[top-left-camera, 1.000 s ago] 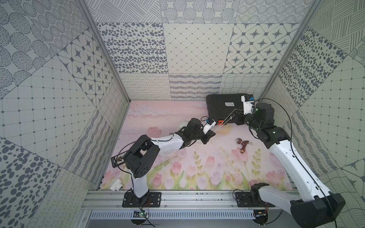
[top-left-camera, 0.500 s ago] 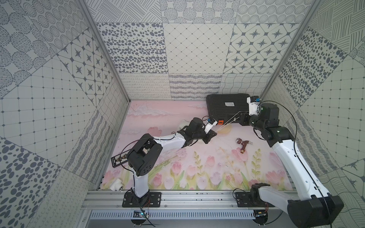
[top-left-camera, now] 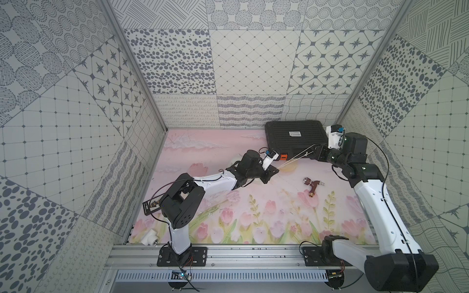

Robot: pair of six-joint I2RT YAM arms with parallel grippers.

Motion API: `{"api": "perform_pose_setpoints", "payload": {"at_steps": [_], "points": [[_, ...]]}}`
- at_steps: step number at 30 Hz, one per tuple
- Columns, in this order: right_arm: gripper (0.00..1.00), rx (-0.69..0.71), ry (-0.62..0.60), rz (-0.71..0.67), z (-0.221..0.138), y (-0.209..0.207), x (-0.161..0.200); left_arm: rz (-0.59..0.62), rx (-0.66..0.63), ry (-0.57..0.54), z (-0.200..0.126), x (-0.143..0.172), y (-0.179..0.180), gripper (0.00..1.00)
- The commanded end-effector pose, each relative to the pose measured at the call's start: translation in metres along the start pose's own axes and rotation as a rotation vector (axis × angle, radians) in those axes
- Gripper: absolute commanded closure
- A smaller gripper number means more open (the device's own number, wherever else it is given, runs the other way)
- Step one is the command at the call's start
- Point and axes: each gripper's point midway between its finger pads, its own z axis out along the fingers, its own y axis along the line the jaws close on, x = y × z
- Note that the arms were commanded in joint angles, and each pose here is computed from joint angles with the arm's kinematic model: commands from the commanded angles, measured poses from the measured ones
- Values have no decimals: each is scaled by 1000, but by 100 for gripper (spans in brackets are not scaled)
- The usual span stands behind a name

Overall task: Close the soil bag
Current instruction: Frap the soil bag at the center of the board.

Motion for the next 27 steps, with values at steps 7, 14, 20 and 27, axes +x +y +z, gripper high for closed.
{"api": "perform_pose_setpoints", "payload": {"at_steps": [7,14,20,27], "points": [[100,1,-559,-48,-66,9,-124,-307,-334,781,-110,178,30,94],[100,-100,-290,8,-4,26,-25,-244,-318,628,-131,128,9,91],[100,-178,-233,-6,7,58,-9,-151,-391,472,-149,58,14,100],[100,-243,-246,-52,5,94,-20,-31,-448,319,-162,-32,20,100]]}}
